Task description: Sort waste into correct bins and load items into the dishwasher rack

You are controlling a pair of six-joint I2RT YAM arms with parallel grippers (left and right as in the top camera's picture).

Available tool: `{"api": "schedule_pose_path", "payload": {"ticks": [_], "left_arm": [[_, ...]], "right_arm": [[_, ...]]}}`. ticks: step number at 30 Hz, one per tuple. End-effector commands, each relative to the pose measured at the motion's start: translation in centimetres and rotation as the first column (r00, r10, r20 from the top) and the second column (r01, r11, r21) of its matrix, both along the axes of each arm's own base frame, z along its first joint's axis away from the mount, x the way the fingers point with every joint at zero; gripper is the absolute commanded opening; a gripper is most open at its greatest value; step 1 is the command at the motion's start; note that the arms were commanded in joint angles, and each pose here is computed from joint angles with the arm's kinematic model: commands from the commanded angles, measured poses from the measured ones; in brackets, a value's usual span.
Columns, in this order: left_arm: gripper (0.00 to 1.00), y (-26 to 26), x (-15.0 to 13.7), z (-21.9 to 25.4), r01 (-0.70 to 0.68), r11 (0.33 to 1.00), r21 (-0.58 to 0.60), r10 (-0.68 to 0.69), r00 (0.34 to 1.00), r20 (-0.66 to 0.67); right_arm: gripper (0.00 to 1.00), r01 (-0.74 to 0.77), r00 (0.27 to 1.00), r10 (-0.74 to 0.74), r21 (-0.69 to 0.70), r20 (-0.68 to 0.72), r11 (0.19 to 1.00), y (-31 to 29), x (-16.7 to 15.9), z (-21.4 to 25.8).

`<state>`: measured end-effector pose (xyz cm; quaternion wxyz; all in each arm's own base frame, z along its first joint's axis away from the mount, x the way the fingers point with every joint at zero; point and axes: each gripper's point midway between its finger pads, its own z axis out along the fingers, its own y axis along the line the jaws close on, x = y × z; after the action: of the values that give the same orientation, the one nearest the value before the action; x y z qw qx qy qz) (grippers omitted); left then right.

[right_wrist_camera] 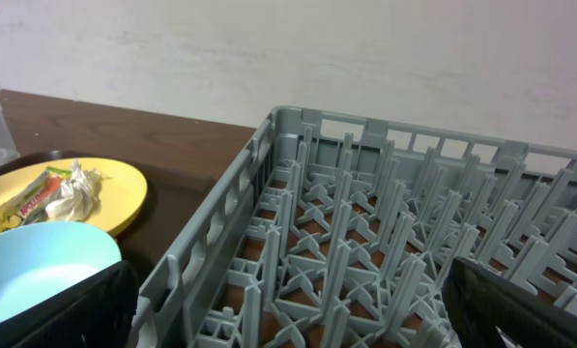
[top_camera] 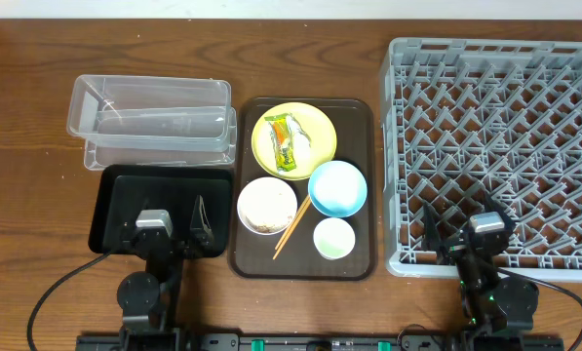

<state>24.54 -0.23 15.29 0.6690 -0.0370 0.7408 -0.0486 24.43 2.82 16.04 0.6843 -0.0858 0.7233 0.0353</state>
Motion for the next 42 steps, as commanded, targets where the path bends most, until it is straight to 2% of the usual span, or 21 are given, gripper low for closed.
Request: {"api": "schedule_pose_path", "payload": {"ticks": [1,42], "left_arm": [[0.95,-0.62,-0.07,-1.91,0.035,0.999,0.003,-0.034,0.997,-0.068],[0.95,-0.49,-0.12,-1.34,0.027,1.000,0.005,-0.027,0.999,-0.043]], "right_arm": [[0.99,0.004,1.000,-0.004,-0.010,0.002,1.000,-0.04,-0.01,-0.03],[0.99,0.017,1.000,-0.017,-0.011,0.007,1.000,-0.27,0.03,0.09]]}}
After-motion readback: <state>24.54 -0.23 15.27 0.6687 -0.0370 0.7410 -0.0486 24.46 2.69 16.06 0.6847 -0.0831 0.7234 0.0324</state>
